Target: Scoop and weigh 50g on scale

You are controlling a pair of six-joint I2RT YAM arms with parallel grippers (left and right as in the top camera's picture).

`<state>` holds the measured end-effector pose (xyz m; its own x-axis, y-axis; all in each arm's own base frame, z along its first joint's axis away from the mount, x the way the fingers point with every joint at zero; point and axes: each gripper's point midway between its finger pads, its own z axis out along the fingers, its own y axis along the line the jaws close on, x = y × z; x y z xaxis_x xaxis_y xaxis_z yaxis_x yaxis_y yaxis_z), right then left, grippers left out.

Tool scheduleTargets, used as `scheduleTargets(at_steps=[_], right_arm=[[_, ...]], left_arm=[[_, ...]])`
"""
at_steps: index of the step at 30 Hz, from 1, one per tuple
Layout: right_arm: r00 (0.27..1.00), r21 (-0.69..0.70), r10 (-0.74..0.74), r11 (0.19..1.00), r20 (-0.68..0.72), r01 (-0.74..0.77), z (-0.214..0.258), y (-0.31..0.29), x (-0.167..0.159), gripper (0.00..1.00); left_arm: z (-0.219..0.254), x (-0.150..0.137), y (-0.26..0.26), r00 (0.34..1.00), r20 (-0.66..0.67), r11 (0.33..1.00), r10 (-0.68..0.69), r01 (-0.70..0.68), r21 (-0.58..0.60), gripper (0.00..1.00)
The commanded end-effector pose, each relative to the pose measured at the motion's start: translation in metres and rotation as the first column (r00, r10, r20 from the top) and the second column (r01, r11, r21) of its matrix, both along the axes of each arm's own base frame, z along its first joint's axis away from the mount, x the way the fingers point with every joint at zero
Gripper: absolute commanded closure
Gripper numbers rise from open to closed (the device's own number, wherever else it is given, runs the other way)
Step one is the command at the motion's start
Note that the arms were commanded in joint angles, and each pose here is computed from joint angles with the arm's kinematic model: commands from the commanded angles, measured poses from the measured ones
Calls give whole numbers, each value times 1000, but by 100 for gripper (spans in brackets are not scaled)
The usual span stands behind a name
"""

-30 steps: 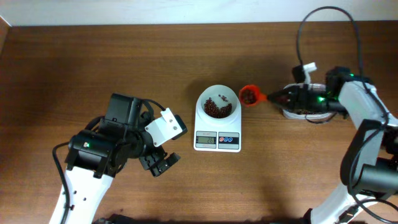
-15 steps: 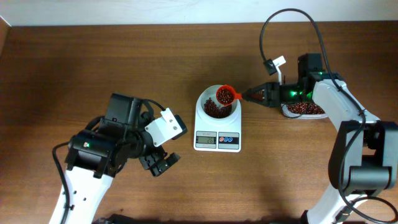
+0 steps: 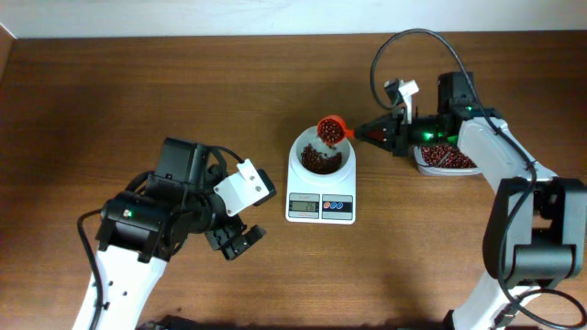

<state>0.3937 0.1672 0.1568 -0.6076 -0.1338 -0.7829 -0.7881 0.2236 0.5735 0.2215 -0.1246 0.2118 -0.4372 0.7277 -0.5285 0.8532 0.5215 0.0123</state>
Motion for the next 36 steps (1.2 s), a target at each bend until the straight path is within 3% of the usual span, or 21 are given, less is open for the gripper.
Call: scheduleTargets(at_steps=[1,13,17,20,24,36], right_arm=[[994,-22,61,998,91,-59,-2,16,-6,96],[977,-88,74,994,202,-57,-10,16,1,96],[972,-50,98,995,215,-89,-4,18,-6,96],[989,-82,53,996,135,-42,-10,15,1,96],[991,-127,28,992,129,-12,-17,13,7,96],[990,-87,41,996,132,-29,-10,16,4,96]], left_arm=[[2,-2,-1,1000,2,1000,-5,5,-15,1],[2,-2,-1,1000,2,1000,-5,5,-15,1],[2,-2,-1,1000,2,1000,-5,5,-15,1],[2,-2,-1,1000,2,1000,-5,5,-15,1],[2,-2,-1,1000,2,1000,-5,5,-15,1],[2,-2,-1,1000,2,1000,-5,5,-15,1]])
